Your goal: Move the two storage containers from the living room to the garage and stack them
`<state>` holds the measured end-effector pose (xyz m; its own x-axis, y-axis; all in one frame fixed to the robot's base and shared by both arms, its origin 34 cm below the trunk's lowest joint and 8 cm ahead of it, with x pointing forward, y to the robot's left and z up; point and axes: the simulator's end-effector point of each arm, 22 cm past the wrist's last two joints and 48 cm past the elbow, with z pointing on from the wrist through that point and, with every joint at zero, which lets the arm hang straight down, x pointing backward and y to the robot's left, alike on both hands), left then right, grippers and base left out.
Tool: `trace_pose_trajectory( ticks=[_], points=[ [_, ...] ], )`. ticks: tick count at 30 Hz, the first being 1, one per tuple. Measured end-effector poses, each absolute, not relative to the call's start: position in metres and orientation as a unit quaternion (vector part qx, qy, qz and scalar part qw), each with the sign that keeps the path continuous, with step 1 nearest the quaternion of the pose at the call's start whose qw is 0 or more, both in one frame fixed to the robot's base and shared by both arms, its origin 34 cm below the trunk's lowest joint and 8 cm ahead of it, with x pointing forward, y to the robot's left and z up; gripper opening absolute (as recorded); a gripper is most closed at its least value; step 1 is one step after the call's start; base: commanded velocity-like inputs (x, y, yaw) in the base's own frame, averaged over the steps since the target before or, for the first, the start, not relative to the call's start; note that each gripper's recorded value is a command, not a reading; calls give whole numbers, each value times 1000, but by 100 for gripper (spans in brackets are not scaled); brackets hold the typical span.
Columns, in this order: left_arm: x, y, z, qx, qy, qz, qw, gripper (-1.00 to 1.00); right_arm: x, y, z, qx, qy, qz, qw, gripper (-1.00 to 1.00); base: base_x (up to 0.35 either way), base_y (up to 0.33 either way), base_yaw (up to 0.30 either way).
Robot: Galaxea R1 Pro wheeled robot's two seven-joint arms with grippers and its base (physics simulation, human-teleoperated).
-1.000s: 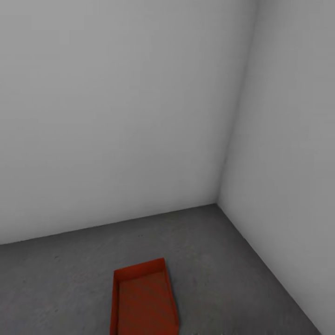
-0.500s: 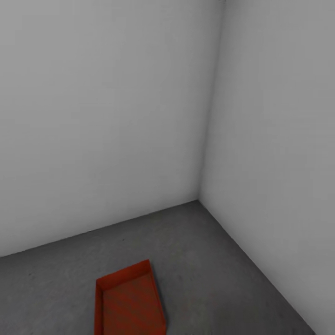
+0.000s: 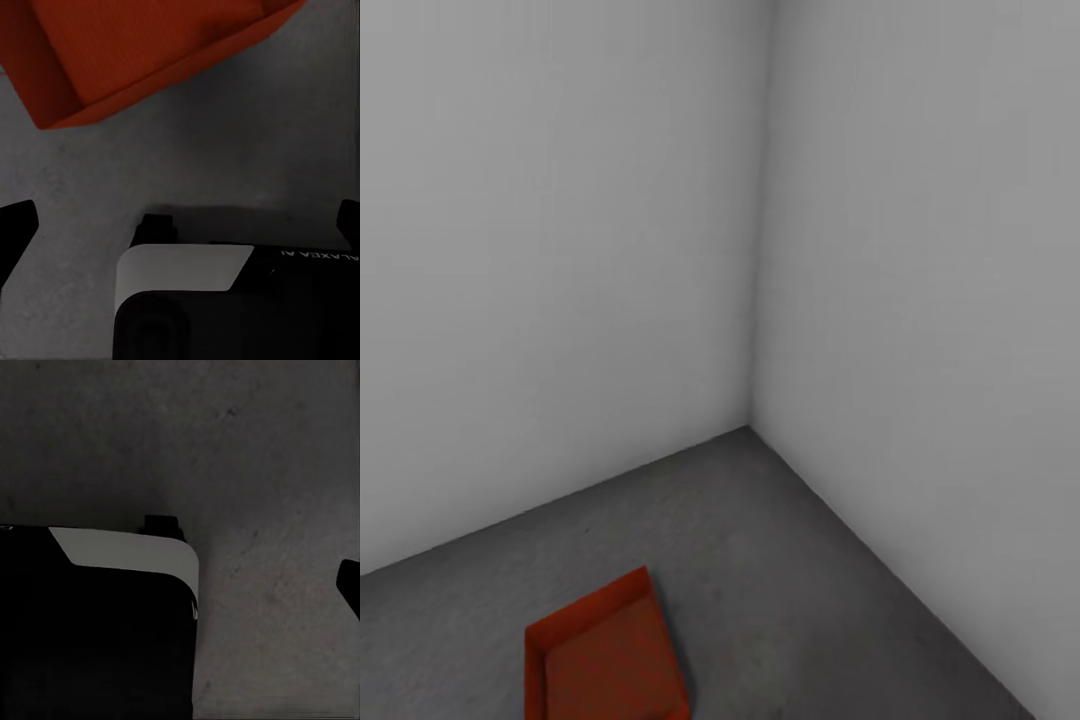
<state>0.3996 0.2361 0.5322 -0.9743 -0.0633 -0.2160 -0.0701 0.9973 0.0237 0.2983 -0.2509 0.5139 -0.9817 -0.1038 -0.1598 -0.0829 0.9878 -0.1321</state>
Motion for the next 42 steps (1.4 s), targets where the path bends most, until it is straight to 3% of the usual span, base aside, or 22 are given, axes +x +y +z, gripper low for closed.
trace_pose_trajectory(
  ticks=[42],
  points=[
    [400,236,532,-34,993,16,108,100,297,-250,514,-47,994,-61,81,100,0,0,-291]
  ],
)
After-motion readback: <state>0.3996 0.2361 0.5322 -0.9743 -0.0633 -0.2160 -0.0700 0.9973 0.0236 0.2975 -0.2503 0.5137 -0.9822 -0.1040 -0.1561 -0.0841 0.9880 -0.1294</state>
